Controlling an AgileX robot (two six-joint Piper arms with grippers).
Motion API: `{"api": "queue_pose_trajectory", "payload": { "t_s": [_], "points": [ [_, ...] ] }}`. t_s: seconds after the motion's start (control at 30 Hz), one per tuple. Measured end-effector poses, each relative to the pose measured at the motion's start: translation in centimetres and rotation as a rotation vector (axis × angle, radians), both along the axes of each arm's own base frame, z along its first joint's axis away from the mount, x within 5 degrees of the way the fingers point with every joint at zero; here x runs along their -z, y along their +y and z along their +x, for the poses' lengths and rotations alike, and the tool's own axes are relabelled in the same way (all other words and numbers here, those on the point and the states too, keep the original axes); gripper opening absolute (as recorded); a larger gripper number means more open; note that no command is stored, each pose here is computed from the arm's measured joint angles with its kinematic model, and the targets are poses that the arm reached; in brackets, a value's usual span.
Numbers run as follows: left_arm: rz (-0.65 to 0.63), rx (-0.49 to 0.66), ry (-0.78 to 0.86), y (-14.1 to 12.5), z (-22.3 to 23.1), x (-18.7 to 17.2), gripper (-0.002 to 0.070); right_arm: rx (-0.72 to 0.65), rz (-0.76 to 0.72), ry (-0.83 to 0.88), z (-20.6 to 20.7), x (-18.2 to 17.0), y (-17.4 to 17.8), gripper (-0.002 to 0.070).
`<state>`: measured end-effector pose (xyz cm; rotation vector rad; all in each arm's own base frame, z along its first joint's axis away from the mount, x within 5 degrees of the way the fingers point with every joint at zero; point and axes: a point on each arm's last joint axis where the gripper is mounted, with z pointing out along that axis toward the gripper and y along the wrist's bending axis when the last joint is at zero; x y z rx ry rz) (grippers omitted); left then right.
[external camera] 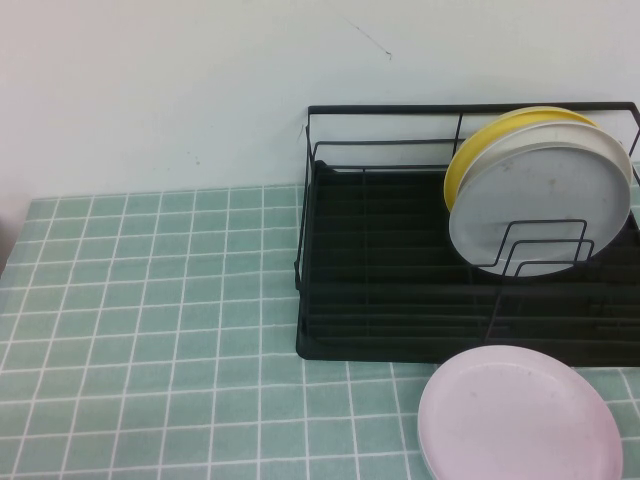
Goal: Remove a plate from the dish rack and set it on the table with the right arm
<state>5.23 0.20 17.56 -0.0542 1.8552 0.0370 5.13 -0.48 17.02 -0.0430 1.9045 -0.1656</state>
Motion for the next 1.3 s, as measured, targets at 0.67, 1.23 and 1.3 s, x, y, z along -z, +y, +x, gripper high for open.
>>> {"api": "queue_pose_trajectory", "payload": {
  "t_s": [0.67,1.23,1.3],
  "points": [
    [-0.002,-0.001,0.000,0.0,0.0,0.0,-0.0003,0.024,0.606,-0.241,0.5,-1.8,1.0,-0.0001],
    [-0.002,-0.001,0.000,0.0,0.0,0.0,-0.0003,-0.052,0.584,-0.150,0.3,-2.6,1.8,-0.0001],
    [-0.002,-0.001,0.000,0.0,0.0,0.0,-0.0003,-0.097,0.530,-0.092,0.5,-4.2,2.2,-0.0001]
  ]
}}
